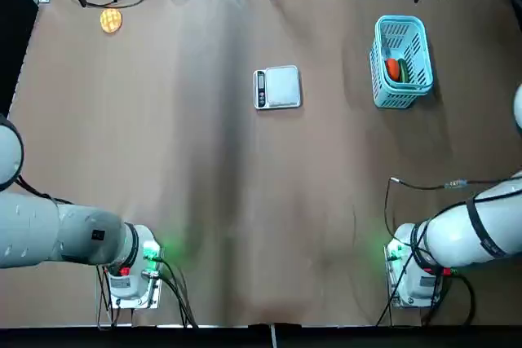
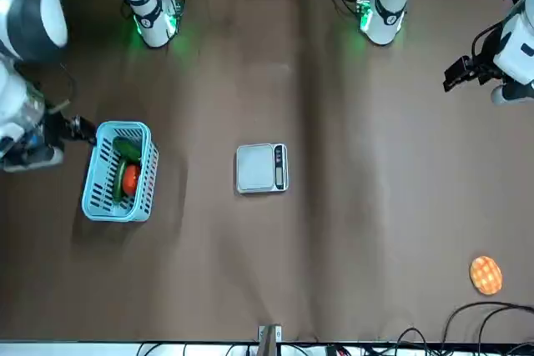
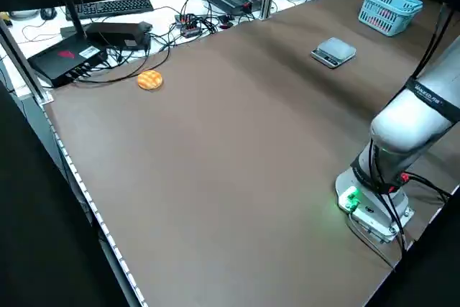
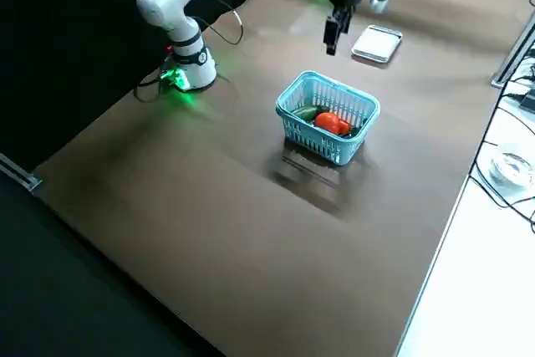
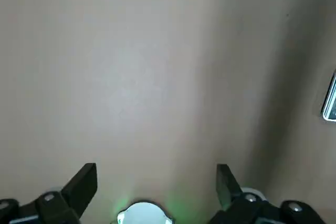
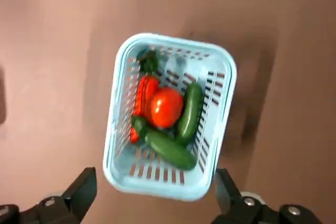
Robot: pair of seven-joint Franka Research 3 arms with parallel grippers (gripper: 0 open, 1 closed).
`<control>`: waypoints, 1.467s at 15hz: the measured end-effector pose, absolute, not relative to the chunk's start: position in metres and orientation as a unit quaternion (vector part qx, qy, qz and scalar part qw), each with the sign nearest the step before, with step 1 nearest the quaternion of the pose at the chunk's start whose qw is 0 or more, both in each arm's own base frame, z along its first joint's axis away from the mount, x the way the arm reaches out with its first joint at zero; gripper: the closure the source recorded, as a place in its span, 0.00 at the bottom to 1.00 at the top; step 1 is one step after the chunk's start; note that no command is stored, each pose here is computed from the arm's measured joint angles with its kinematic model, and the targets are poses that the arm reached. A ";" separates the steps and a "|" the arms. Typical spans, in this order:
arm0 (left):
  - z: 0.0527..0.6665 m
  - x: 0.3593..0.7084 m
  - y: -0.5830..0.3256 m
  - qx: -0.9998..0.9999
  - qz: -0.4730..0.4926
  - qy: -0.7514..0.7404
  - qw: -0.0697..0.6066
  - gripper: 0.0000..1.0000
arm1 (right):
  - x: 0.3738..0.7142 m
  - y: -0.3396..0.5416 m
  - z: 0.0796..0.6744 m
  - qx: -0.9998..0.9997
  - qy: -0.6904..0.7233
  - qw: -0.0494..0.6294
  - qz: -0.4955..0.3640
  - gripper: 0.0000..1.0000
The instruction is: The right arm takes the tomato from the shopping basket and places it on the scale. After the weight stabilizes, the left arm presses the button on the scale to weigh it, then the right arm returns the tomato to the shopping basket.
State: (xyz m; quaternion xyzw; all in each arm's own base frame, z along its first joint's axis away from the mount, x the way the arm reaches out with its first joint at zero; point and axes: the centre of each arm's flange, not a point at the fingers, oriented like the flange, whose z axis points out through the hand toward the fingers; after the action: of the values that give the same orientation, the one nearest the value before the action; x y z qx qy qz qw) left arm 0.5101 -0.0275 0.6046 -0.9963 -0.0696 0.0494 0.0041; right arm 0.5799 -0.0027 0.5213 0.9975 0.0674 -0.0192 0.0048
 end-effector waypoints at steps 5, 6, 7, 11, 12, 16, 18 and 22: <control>0.605 0.510 -0.028 -0.996 0.049 -0.068 0.004 0.00 | 0.571 -0.014 0.602 0.998 0.058 0.003 -0.005 0.01; 0.605 0.510 -0.028 -0.997 0.049 -0.067 0.004 0.00 | 0.570 -0.022 0.615 0.999 0.051 0.003 0.004 0.01; 0.605 0.510 -0.029 -0.997 0.049 -0.065 0.004 0.00 | 0.569 -0.030 0.621 0.999 0.046 0.002 0.006 0.01; 0.605 0.510 -0.035 -0.997 0.048 -0.055 0.005 0.00 | 0.561 -0.037 0.611 0.998 0.044 -0.007 -0.034 0.03; 0.606 0.510 -0.038 -0.997 0.048 -0.052 0.005 0.00 | 0.561 -0.035 0.610 0.998 0.045 -0.008 -0.035 0.03; 0.606 0.509 -0.041 -0.998 0.048 -0.049 0.005 0.00 | 0.563 -0.027 0.609 0.998 0.052 -0.010 -0.031 0.01; 0.606 0.509 -0.041 -0.998 0.049 -0.049 0.006 0.00 | 0.563 -0.027 0.609 0.998 0.052 -0.010 -0.030 0.01; 0.605 0.508 -0.041 -0.997 0.054 -0.049 0.006 0.00 | 0.564 -0.027 0.613 0.998 0.052 -0.010 -0.023 0.01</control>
State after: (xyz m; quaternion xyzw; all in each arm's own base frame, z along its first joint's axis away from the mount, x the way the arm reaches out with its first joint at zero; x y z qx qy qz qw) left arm 0.5079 -0.0409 0.6048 -0.9973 -0.0493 0.0541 0.0063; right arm 0.5642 -0.0272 0.6129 0.9983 0.0522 -0.0228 -0.0097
